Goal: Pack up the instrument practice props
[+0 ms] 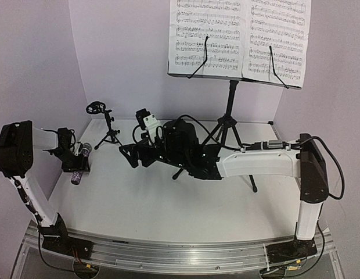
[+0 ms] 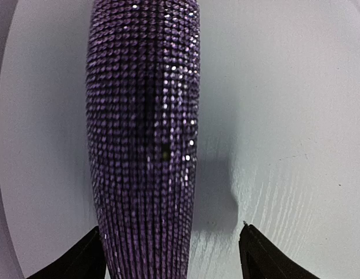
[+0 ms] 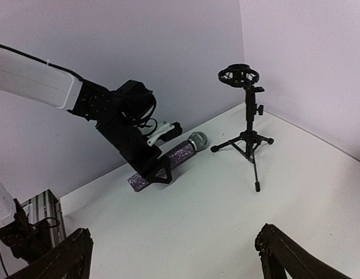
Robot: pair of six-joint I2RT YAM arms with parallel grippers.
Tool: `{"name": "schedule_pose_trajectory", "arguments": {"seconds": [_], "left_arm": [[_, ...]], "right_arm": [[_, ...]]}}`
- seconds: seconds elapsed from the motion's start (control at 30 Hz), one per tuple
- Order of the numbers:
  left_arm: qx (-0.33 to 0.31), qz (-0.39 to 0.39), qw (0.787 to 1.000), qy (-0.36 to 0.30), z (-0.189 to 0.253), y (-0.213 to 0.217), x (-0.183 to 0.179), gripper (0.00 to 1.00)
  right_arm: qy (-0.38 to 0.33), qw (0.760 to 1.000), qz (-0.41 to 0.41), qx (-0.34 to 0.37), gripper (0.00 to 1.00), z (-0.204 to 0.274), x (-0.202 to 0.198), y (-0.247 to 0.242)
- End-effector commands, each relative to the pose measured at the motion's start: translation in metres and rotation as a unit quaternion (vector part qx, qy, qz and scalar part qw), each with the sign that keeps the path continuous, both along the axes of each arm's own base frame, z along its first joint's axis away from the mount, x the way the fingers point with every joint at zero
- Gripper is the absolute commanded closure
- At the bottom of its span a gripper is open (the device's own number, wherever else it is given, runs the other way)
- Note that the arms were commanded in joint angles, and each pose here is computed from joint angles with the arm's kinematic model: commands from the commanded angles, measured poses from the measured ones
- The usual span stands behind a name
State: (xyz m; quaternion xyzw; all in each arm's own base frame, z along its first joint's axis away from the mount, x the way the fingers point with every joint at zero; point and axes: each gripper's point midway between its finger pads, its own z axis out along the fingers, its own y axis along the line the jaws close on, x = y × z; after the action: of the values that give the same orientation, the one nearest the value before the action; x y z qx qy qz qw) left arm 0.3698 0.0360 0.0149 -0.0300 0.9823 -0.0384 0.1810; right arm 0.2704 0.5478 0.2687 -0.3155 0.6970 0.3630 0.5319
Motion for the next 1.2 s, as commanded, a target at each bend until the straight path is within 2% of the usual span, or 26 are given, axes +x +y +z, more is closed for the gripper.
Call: {"name": "schedule_pose_trajectory", "arguments": {"seconds": [0.0, 0.17, 0.27, 0.33, 0.47, 0.57, 0.67, 0.8, 0.87, 1.0, 1.17], "left_arm": [[-0.003, 0.006, 0.998, -0.06, 0.054, -0.002, 0.002, 0.21], [-0.007, -0.001, 0.99, -0.14, 0.118, -0.007, 0.007, 0.21], [-0.045, -0.037, 0.977, -0.203, 0.16, -0.027, 0.009, 0.26], [-0.082, -0.087, 0.957, -0.265, 0.196, -0.051, 0.005, 0.29], [-0.131, -0.198, 0.897, -0.374, 0.271, -0.108, -0.016, 0.33], [-0.165, -0.259, 0.858, -0.412, 0.309, -0.147, -0.034, 0.35], [-0.208, -0.309, 0.825, -0.425, 0.333, -0.191, -0.048, 0.35], [-0.231, -0.393, 0.772, -0.443, 0.331, -0.251, -0.063, 0.33], [-0.227, -0.447, 0.744, -0.442, 0.323, -0.287, -0.07, 0.31], [-0.225, -0.515, 0.722, -0.404, 0.287, -0.364, -0.069, 0.27], [-0.202, -0.562, 0.698, -0.395, 0.23, -0.43, -0.053, 0.24]], "right_arm": [[-0.014, 0.998, 0.065, 0.023, 0.04, 0.058, -0.031, -0.01], [0.011, 0.995, 0.095, -0.031, 0.05, 0.062, -0.051, -0.03], [0.022, 0.994, 0.086, -0.071, 0.06, 0.049, -0.056, -0.052], [0.023, 0.993, 0.075, -0.093, 0.06, 0.043, -0.059, -0.07], [0.043, 0.989, 0.066, -0.127, 0.08, 0.042, -0.07, -0.101], [0.067, 0.985, 0.06, -0.147, 0.07, 0.041, -0.08, -0.125], [0.079, 0.98, -0.012, -0.182, 0.06, 0.024, -0.07, -0.164], [0.087, 0.963, -0.137, -0.216, 0.08, -0.017, -0.03, -0.228], [0.097, 0.958, -0.17, -0.211, 0.08, -0.027, -0.013, -0.252], [0.085, 0.946, -0.22, -0.224, 0.09, -0.038, 0.012, -0.292], [0.087, 0.925, -0.281, -0.239, 0.09, -0.062, 0.041, -0.343]]}}
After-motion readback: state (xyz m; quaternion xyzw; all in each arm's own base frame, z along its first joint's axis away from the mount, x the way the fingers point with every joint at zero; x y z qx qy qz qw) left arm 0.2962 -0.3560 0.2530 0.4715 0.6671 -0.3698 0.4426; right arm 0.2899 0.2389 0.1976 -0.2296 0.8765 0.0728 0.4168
